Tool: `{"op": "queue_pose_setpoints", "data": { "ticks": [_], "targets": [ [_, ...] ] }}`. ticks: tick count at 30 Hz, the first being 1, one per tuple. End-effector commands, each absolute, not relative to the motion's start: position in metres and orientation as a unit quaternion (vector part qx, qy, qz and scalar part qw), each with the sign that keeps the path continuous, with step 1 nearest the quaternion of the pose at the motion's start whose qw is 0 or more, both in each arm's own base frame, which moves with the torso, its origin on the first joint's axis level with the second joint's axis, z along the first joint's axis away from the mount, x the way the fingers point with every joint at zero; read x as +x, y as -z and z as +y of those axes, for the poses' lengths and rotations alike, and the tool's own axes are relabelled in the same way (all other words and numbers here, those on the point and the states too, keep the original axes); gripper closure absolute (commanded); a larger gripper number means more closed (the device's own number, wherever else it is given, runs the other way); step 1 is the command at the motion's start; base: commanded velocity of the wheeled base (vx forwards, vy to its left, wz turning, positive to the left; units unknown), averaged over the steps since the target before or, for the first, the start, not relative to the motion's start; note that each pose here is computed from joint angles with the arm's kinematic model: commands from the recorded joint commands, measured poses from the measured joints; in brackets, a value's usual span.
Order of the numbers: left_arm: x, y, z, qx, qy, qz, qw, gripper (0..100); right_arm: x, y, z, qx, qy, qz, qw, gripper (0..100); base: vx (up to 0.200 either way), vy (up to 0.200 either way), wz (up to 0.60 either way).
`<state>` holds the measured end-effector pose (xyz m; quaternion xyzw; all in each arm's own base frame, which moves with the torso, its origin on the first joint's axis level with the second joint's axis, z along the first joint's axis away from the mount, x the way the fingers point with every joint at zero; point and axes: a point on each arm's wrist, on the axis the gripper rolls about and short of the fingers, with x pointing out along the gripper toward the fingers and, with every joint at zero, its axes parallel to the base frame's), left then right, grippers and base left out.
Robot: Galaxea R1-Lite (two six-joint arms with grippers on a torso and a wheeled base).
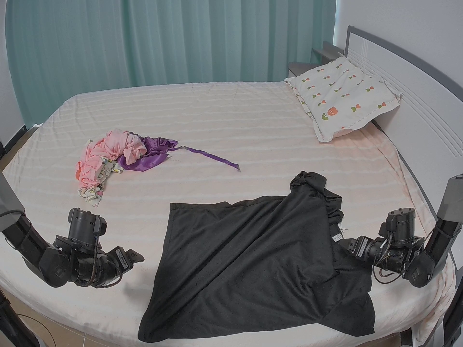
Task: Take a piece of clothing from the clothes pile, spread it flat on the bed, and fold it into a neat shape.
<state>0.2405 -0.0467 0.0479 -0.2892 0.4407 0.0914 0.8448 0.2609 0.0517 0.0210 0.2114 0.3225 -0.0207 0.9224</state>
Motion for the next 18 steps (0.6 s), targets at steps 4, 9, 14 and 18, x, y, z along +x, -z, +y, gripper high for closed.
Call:
{"op": "queue_pose_setpoints", "data": {
  "ticks": [4,9,14,18],
  "targets": [
    [0.2444,-0.0487,-0.0491,-0.302,-0.092,0.437,0.842,0,0.2662,-0.0170,0.0531,0.214,0.025,0.323,0.922,0,0.000,0.000,0.00],
    [0.2432,-0.0482,-0.0513,-0.300,-0.088,0.440,0.842,0,0.2658,-0.0156,0.0534,0.213,0.026,0.326,0.921,0,0.000,0.000,0.00],
    [0.2415,-0.0463,-0.0549,-0.296,-0.082,0.447,0.840,0,0.2659,-0.0161,0.0534,0.213,0.026,0.325,0.921,0,0.000,0.000,0.00],
    [0.2434,-0.0412,-0.0583,-0.289,-0.083,0.455,0.838,0,0.2656,-0.0178,0.0542,0.213,0.023,0.322,0.922,0,0.000,0.000,0.00]
  ]
}}
